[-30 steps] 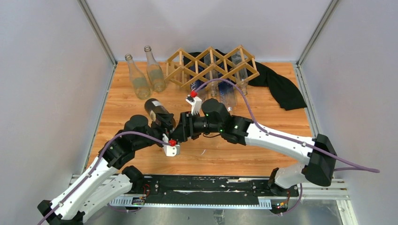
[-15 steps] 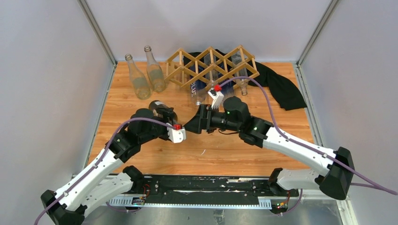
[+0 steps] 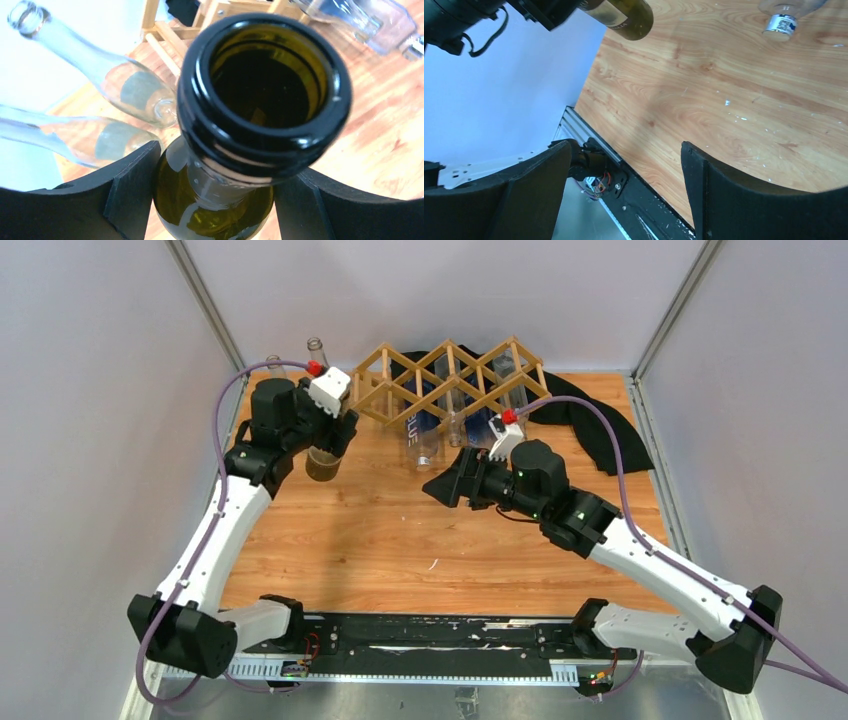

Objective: Take the wine bottle off the wine rack

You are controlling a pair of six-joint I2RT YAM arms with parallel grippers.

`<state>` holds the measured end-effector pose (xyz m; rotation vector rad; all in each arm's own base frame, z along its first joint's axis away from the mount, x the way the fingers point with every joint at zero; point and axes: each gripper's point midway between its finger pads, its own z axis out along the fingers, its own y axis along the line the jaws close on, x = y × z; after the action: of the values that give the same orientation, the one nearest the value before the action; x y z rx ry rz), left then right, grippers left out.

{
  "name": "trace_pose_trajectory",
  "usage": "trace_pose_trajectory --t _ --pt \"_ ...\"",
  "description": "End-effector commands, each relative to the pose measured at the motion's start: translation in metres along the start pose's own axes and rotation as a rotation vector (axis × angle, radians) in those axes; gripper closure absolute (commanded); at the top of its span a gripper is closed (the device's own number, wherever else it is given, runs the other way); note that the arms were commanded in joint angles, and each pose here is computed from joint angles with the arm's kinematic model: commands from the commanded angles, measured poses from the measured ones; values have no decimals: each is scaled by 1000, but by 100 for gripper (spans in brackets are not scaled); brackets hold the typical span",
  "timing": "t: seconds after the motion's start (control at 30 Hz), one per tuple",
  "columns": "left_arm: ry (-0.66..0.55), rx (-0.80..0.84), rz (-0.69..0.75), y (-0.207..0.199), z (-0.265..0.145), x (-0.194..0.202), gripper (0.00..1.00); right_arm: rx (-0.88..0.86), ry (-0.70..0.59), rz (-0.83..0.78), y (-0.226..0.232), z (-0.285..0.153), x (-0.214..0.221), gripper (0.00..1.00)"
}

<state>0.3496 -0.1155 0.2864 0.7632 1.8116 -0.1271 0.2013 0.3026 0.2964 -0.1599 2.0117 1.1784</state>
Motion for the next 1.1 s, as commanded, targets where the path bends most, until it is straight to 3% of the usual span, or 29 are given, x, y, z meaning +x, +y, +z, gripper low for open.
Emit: trace_pose_trajectory --t 0.0,0.23,0.5,0.77,1.07 --pt "-131 14 -192 11 -1 -37 100 65 -25 -28 -10 4 -14 16" --pt "-224 27 -256 26 11 -22 100 105 -27 -46 -18 14 -19 16" --pt "-301 -20 -180 49 29 -6 100 144 -16 -37 -32 25 -21 16" --pt "-317 -54 -228 69 54 10 100 158 -5 -23 -42 32 -25 16" --pt "-255 -106 -256 90 66 41 100 164 -4 3 -53 32 -30 16"
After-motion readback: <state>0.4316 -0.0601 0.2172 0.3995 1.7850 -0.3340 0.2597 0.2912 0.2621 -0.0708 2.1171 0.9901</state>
